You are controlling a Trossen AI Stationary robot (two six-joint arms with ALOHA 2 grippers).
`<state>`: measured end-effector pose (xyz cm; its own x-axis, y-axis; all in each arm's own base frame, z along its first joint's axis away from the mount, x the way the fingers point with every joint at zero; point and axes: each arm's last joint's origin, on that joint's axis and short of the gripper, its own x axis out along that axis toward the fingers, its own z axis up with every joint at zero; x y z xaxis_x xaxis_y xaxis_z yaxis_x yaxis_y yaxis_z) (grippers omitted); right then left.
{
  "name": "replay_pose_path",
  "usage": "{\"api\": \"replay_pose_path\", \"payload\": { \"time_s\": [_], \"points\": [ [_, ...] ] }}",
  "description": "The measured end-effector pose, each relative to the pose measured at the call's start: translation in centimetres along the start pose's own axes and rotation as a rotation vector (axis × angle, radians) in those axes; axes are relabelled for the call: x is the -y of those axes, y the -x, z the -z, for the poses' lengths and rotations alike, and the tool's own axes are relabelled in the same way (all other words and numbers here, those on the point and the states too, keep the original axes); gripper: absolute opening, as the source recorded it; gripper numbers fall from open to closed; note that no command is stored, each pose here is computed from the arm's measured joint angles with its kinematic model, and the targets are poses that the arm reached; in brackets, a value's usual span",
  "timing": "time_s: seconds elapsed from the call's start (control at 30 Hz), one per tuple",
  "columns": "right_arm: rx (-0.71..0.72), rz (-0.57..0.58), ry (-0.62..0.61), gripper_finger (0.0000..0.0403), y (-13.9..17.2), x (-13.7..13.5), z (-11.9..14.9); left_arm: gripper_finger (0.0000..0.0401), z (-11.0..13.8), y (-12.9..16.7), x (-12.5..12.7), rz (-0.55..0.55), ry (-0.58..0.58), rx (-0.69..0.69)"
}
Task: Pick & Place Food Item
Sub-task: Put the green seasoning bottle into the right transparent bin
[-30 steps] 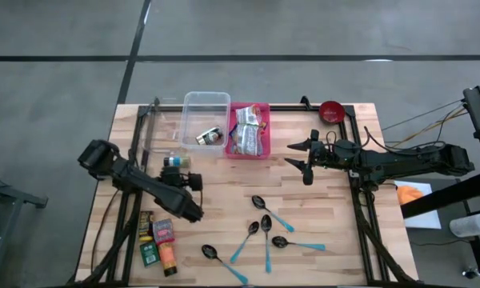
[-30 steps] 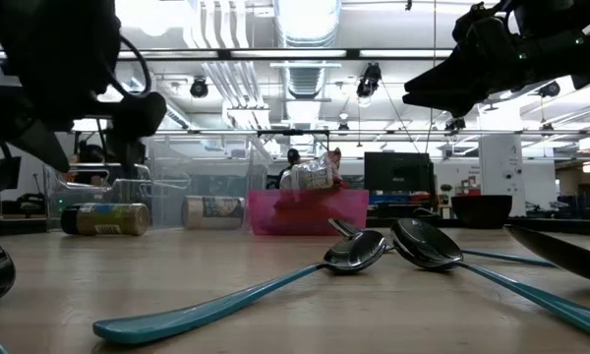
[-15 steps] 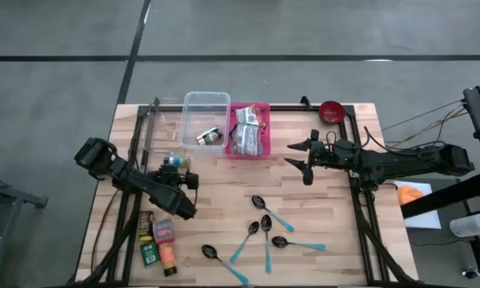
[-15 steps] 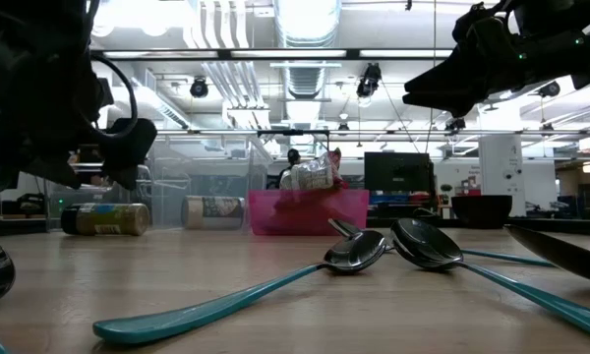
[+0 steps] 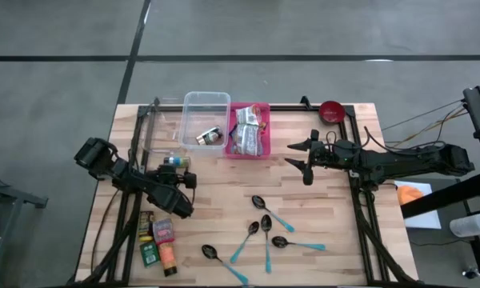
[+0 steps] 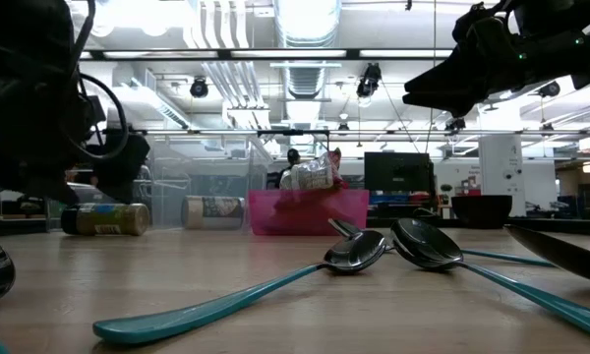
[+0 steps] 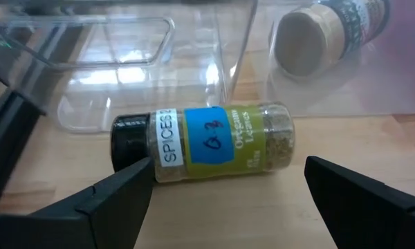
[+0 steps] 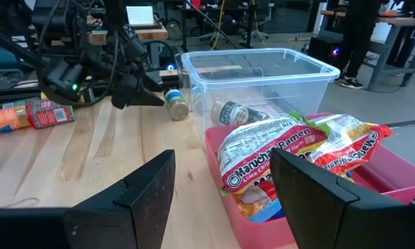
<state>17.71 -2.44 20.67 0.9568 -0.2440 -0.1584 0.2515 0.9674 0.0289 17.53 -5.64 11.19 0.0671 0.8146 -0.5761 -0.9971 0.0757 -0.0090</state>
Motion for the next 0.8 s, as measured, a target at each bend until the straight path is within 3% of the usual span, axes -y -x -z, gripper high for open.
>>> {"api": "replay_pose_path", "payload": {
  "time_s": [0.23,0.37,0.47,0.8],
  "points": [
    [0.000,0.000,0.001,0.0235,0.0,0.0,0.0,0.0373,0.3,0.0,0.3,0.017,0.039,-0.041],
    [0.000,0.000,0.001,0.0235,0.0,0.0,0.0,0.0373,0.9,0.1,1.0,0.038,0.110,-0.137],
    [-0.001,0.000,0.001,0.0235,0.0,0.0,0.0,0.0373,0.9,0.4,1.4,0.078,0.073,-0.200],
    [0.000,0.000,0.001,0.0235,0.0,0.0,0.0,0.0373,-1.8,0.8,-0.1,0.063,-0.053,-0.020]
  ]
}}
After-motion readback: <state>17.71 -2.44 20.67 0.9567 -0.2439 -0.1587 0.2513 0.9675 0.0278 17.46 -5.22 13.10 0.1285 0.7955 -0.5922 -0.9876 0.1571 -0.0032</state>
